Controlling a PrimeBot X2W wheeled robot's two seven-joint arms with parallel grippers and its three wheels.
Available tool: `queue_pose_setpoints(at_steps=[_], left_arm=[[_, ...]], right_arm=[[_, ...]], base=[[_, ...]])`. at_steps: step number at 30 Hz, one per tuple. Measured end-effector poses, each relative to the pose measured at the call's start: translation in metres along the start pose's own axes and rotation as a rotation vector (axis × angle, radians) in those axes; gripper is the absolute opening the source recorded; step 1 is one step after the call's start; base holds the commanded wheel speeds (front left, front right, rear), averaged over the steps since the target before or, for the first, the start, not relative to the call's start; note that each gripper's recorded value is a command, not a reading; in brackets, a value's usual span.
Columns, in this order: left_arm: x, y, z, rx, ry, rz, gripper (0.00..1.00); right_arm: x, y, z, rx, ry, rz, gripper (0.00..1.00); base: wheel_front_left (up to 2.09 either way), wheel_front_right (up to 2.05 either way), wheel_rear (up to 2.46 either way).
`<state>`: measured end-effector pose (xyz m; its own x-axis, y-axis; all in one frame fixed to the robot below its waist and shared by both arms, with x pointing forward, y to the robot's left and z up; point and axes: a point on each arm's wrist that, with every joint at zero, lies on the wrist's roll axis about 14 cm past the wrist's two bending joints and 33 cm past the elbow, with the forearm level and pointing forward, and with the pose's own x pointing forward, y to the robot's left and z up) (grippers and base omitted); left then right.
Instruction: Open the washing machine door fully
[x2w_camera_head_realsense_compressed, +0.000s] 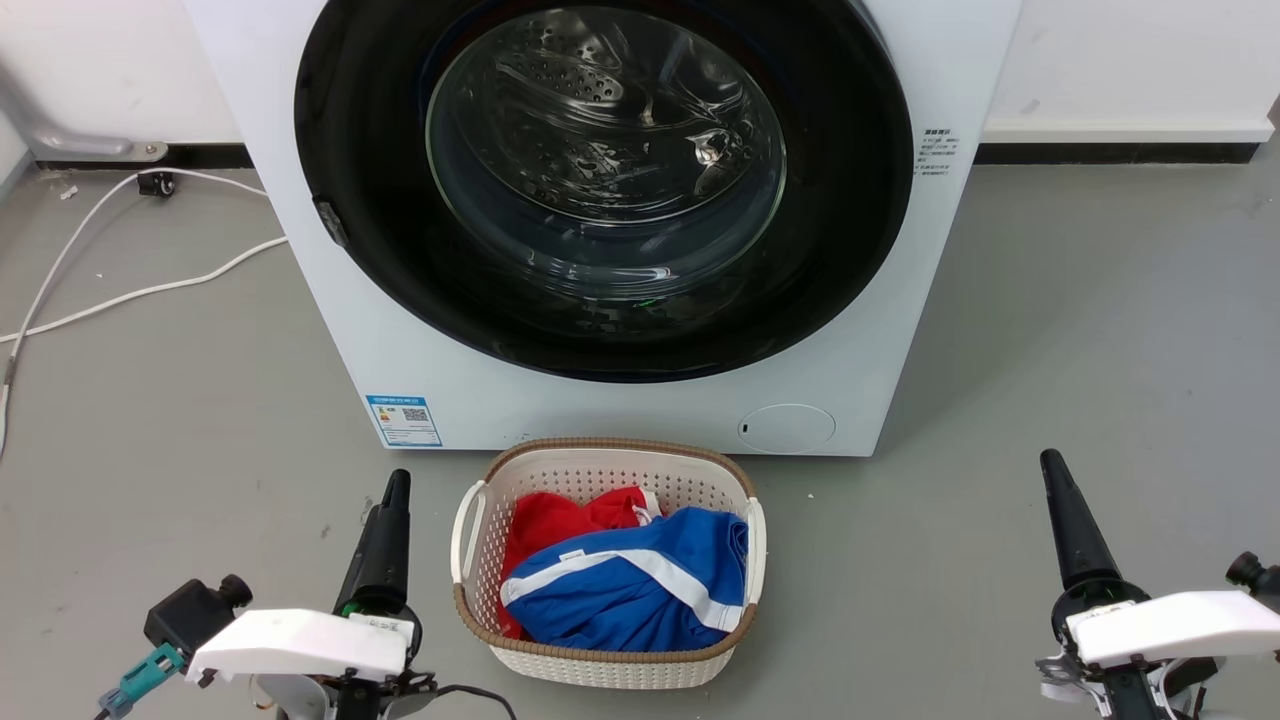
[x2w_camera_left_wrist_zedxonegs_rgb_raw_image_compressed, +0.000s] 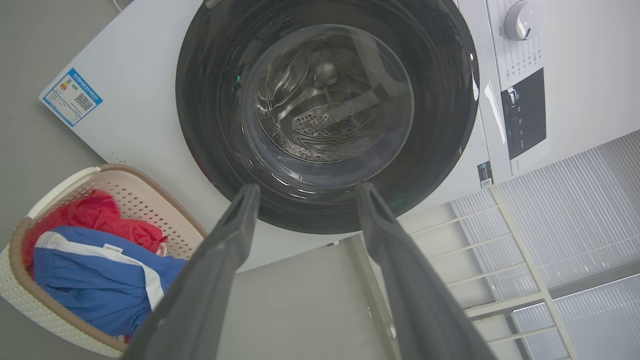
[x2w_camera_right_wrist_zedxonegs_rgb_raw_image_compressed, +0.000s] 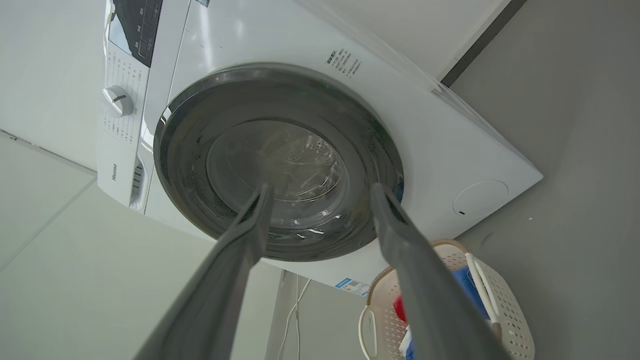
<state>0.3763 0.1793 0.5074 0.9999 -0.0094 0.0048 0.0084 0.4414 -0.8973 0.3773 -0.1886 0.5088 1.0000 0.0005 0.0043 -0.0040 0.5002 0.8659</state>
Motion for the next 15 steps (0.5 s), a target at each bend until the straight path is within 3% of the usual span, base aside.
queue_pose_setpoints(at_steps=[15], left_arm=[[0.003, -0.008, 0.002, 0.375, 0.003, -0.041, 1.00]], right_arm=[[-0.001, 0.015, 0.003, -0.334, 0.006, 0.047, 1.00]], base=[[0.00, 0.00, 0.00]])
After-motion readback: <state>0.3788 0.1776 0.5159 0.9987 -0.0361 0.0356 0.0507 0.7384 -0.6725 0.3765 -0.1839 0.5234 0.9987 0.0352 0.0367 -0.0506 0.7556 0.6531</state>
